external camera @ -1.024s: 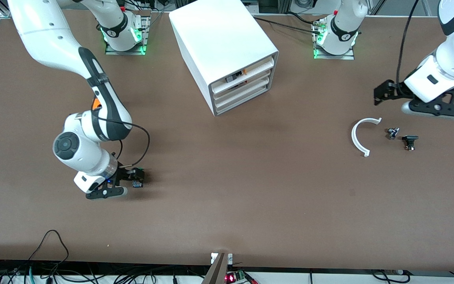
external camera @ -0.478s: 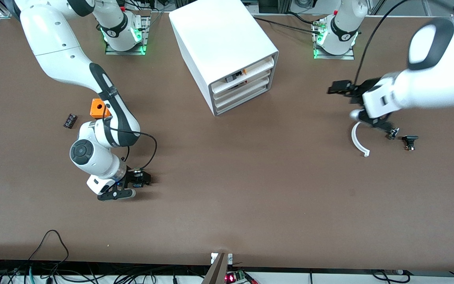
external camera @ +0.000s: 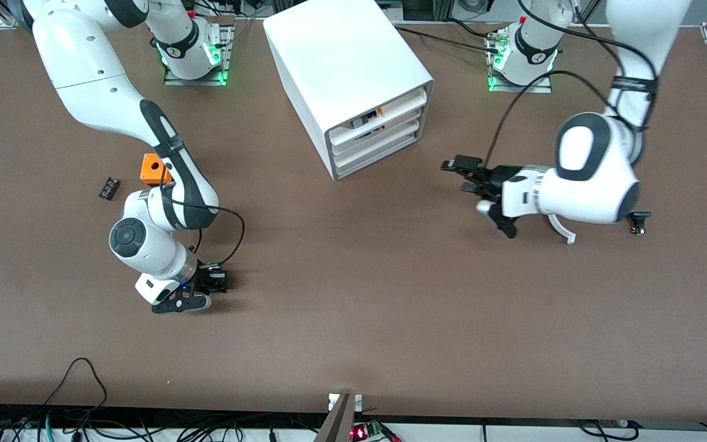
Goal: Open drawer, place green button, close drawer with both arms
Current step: 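Lift the button with the right gripper while the left gripper reaches the drawer, then pull the drawer open with the left gripper while the right gripper carries the button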
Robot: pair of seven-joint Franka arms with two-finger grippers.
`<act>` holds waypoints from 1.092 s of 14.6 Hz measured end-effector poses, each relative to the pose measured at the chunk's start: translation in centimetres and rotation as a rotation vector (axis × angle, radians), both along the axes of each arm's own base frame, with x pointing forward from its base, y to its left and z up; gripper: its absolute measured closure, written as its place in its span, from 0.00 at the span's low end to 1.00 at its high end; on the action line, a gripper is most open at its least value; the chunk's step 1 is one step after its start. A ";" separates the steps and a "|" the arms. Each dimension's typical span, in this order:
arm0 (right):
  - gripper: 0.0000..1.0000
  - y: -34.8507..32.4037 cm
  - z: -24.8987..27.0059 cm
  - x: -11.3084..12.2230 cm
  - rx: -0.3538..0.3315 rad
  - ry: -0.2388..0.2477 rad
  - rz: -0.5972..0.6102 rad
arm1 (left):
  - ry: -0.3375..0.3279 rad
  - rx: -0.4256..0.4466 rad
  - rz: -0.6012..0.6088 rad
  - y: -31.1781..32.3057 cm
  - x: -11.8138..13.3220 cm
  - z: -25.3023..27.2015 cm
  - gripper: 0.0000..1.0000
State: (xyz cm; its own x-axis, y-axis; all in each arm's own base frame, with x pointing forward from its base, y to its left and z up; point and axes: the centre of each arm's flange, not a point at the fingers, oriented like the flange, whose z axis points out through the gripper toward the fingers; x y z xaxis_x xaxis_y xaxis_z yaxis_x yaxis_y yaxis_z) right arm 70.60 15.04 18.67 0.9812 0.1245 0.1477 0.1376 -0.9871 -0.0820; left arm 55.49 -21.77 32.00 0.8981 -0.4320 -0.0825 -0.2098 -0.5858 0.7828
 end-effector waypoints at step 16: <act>0.59 7.3 12.6 1.0 -0.052 0.263 -0.284 | 0.040 -0.350 0.020 -3.5 -6.7 -15.4 0.13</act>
